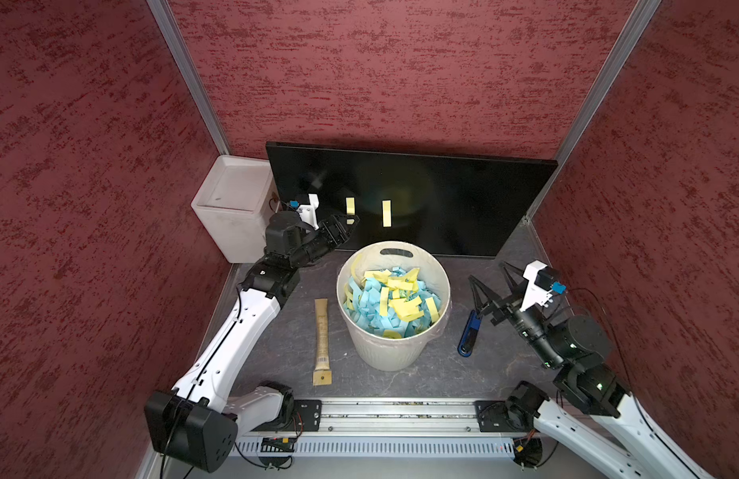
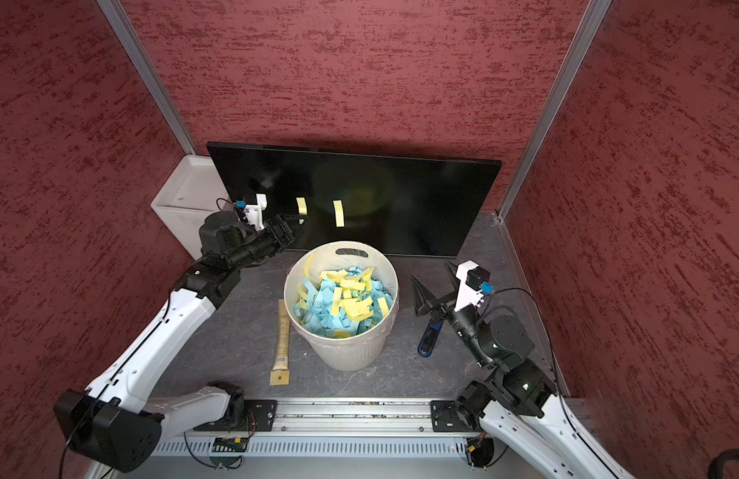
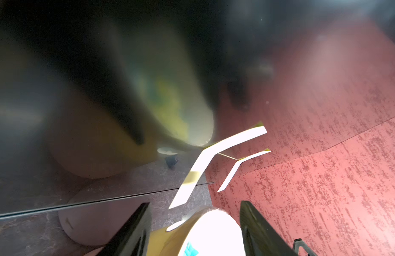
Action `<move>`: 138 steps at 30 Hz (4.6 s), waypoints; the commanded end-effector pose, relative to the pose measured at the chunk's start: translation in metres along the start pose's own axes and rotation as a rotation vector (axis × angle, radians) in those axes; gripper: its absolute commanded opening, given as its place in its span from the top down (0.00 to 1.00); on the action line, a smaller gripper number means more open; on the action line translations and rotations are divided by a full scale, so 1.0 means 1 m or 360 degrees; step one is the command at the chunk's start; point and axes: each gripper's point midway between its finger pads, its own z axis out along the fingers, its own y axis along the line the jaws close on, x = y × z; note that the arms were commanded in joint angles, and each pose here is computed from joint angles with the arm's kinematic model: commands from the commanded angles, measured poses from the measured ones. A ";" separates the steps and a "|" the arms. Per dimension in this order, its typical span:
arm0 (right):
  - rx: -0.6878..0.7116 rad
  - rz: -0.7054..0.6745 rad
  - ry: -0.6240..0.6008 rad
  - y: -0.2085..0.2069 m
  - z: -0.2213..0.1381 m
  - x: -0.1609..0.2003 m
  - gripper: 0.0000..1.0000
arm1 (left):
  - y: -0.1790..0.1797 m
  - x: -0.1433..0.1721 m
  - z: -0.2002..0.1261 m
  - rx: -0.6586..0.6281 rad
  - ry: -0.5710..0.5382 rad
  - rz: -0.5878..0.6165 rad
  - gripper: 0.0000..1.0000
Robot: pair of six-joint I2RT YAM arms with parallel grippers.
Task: Remove the sticky note from the monitor
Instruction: Tear off the sticky note from the monitor, then place the sticky note in the trash bin.
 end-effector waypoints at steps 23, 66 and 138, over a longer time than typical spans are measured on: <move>0.0068 0.0001 -0.0048 -0.007 -0.002 -0.007 0.02 | -0.001 -0.017 -0.002 0.0007 -0.0150 0.0015 0.81; 0.0065 0.0058 -0.0055 -0.009 -0.013 -0.011 0.02 | -0.046 0.047 -0.042 0.0090 0.0016 0.0220 1.00; 0.0104 0.0026 -0.0023 -0.012 -0.005 -0.005 0.02 | -0.047 0.083 -0.017 -0.0102 0.0208 0.0659 0.22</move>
